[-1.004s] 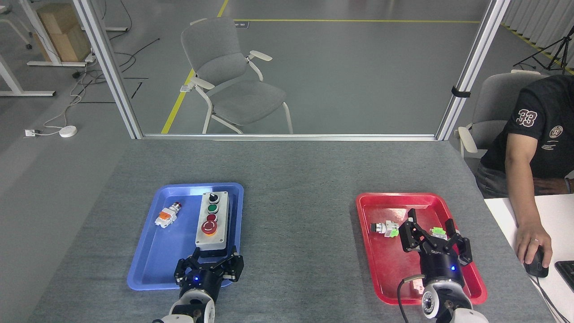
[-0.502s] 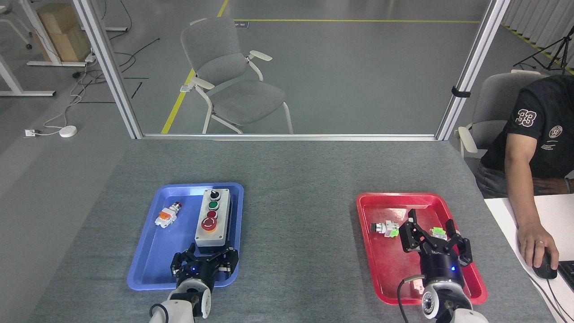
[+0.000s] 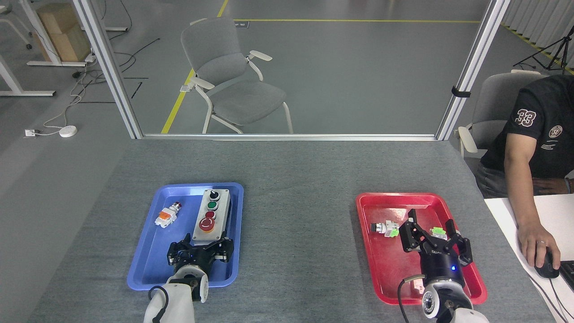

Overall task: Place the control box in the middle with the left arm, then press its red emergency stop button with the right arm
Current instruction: 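Lift the control box with the left gripper and carry it toward the table middle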

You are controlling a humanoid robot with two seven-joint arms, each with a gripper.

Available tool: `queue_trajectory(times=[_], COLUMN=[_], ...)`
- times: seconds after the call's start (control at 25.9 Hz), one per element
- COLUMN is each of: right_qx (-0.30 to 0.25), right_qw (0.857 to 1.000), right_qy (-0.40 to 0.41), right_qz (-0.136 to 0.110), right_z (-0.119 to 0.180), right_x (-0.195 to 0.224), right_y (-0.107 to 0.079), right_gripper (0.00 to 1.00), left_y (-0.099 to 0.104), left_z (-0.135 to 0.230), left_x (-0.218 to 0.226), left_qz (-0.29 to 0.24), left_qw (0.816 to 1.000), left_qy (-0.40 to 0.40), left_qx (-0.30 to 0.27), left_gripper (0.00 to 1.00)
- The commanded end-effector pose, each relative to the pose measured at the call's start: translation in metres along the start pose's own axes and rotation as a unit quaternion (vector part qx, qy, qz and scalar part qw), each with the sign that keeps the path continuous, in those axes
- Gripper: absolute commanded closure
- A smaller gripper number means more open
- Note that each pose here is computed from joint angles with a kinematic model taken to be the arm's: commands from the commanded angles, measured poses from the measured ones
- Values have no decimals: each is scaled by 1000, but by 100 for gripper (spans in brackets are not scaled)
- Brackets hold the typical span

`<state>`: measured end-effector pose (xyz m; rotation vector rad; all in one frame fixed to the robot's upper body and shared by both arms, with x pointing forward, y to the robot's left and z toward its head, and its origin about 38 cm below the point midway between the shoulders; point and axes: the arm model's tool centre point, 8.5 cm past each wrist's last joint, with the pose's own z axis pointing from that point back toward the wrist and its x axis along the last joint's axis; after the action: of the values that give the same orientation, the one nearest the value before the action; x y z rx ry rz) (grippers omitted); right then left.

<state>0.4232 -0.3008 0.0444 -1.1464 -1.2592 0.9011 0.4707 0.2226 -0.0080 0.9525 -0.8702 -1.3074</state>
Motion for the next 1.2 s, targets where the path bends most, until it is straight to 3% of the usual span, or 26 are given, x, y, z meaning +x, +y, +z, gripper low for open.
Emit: queue_trajectory(times=[0.0,0.31,0.46,0.62,0.77,0.89,1.0,1.16], right_qx=[0,1,2,2,1,1,1,1], right_qw=[1000,1000,1000,1000,1000,1000,1000,1000], right_qy=[0,1,1,1,1,1,1,1], right_qz=[0,0,0,-1,-1,-1,-1,-1], right_z=[0,0,0,0,-1,-1,-1,-1], right_x=[0,0,0,0,0,0,0,0], right_y=[0,0,0,0,0,0,0,0], right_gripper=[2,2,2,2,2,2,2,2], left_y=[1,7,8,6,6,10,22,61], left_z=[-5,-8,-10,-11,-10,-10,-11,-5], left_x=[3,5,6,8,8,9,4,-15], left_qz=[1,0,0,-1,13,64,76,100], left_qw=[1000,1000,1000,999,998,996,995,990], left_qy=[0,-9,-12,-33,-53,-68,-67,-70], left_qx=[-5,-2,-4,-9,-12,-8,6,67], left_gripper=[1,2,9,34,100,100,100,100])
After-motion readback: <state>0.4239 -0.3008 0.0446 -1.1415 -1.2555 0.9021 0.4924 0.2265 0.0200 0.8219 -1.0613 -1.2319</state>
